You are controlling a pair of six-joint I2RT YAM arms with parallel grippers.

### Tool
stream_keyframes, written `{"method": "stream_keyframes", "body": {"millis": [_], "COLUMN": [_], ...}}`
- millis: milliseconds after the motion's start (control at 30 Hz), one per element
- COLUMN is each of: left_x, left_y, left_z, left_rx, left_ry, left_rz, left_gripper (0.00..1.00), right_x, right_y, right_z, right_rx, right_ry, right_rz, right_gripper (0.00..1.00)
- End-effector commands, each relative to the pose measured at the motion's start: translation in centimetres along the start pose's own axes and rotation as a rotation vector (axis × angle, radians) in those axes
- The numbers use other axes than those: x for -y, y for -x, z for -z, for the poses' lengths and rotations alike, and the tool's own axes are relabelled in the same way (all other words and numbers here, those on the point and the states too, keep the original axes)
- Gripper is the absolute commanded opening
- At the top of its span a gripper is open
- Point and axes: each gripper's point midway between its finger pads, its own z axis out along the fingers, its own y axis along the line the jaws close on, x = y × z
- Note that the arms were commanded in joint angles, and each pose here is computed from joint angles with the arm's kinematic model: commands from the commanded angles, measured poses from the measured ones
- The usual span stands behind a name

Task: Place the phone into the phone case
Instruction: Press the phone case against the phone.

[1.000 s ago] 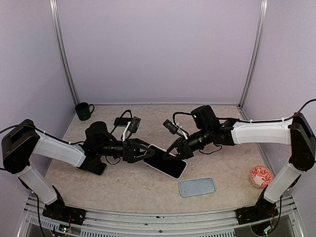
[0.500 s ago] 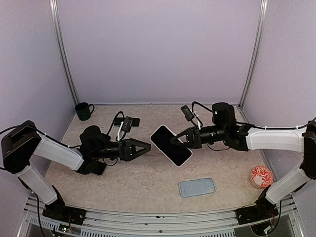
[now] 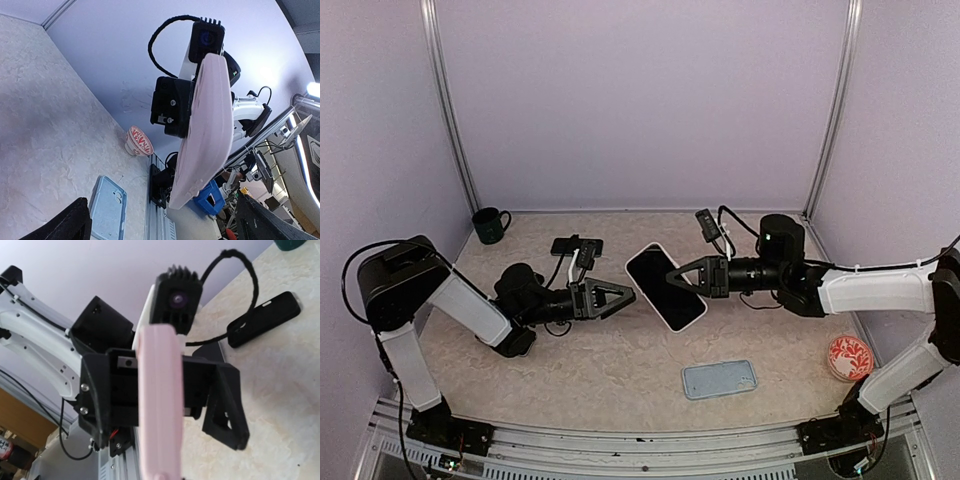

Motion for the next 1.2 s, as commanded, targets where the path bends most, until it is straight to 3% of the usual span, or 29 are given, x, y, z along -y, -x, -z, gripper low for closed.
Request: {"method": "stream_keyframes", "body": {"millis": [0, 300, 433, 833, 1067, 1167], "left_x": [1.2, 1.1, 1.3, 1.1, 1.3, 1.4], "left_y": [1.5, 1.9, 2.0, 1.7, 0.9, 0.4], "left_z": [-1.6, -3.7, -4.1, -4.0, -3.3, -2.7], "left_rx": [0.048, 0.025, 0.023, 0.005, -0.059, -0.092], "left_ry": [-0.054, -0.053, -0.057, -0.063, -0.079, -0.087], "left_rz": [-0.011, -0.025, -0.028, -0.022, -0.037, -0.046], "left_gripper": [0.95, 0.79, 0.66, 0.0, 0.0, 0.0], "right_x": [-1.1, -0.9, -0.9, -0.8, -2.0, -2.4], "right_y": [1.4, 0.3, -0.3, -0.4, -0.7, -0.7], "right_z": [-0.3, -1.2, -1.6, -1.9, -2.1, -1.7], "right_rx": [0.06, 0.024, 0.004, -0.036, -0.169, -0.217], "right_ry": [0.013, 0.006, 0.009, -0.011, 0.017, 0.034], "right_rz": [0.06, 0.055, 0.053, 0.07, 0.109, 0.106], "right_gripper": [0.0, 0.0, 0.0, 0.0, 0.33, 0.4]}}
